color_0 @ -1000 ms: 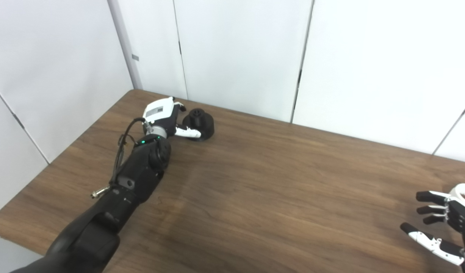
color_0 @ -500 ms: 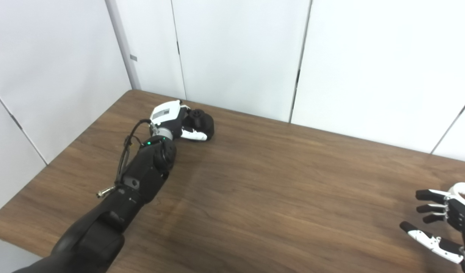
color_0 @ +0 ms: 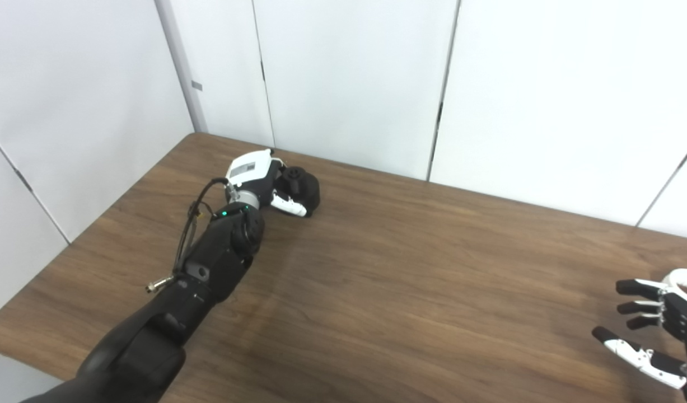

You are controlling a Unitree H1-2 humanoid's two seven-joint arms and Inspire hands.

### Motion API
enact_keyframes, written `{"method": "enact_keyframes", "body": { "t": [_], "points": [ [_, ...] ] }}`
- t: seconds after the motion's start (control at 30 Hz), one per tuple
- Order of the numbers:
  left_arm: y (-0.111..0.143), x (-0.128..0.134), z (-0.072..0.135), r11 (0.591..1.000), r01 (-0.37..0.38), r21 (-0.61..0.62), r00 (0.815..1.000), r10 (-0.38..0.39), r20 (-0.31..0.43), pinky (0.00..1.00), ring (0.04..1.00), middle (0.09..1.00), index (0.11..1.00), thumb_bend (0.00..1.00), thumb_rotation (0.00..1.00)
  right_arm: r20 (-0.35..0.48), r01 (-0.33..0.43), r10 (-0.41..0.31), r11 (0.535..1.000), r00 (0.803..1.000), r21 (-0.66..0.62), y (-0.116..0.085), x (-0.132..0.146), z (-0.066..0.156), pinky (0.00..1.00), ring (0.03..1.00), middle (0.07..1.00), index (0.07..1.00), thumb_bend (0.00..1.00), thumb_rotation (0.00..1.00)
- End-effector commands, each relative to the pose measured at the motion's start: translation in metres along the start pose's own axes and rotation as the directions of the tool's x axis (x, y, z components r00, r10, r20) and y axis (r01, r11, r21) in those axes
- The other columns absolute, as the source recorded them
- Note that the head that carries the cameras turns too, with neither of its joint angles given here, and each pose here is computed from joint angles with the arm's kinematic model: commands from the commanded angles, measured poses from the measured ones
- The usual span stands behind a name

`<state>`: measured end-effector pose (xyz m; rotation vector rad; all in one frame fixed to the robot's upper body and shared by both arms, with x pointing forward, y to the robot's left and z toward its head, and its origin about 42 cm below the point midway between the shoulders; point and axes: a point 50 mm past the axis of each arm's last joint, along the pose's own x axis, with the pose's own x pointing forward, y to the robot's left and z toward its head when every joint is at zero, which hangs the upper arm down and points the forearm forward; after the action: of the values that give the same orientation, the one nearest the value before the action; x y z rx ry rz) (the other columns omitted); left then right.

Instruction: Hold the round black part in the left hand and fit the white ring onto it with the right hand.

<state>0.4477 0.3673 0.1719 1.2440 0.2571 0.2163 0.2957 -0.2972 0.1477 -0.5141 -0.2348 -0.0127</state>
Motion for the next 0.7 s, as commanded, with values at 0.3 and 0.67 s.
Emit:
{"method": "enact_keyframes", "body": {
  "t": [0.3,0.67],
  "points": [
    [0.027,0.009,0.001,0.995,-0.092,0.022,0.995,0.091,0.043,1.0,1.0,0.933,0.562,0.96,0.17,0.06,0.02,-0.02,1.0,0.998,-0.005,-0.012,0.009,0.014,0.48,0.591,0.683,0.651,0.56,0.09],
    [0.011,0.0,-0.005,0.997,0.02,-0.07,0.979,-0.005,0.202,0.95,0.989,0.914,0.541,0.98,0.17,0.065,0.023,-0.023,1.0,0.998,0.001,-0.012,0.011,0.013,0.48,0.587,0.682,0.651,0.57,0.1]
  ]
}}
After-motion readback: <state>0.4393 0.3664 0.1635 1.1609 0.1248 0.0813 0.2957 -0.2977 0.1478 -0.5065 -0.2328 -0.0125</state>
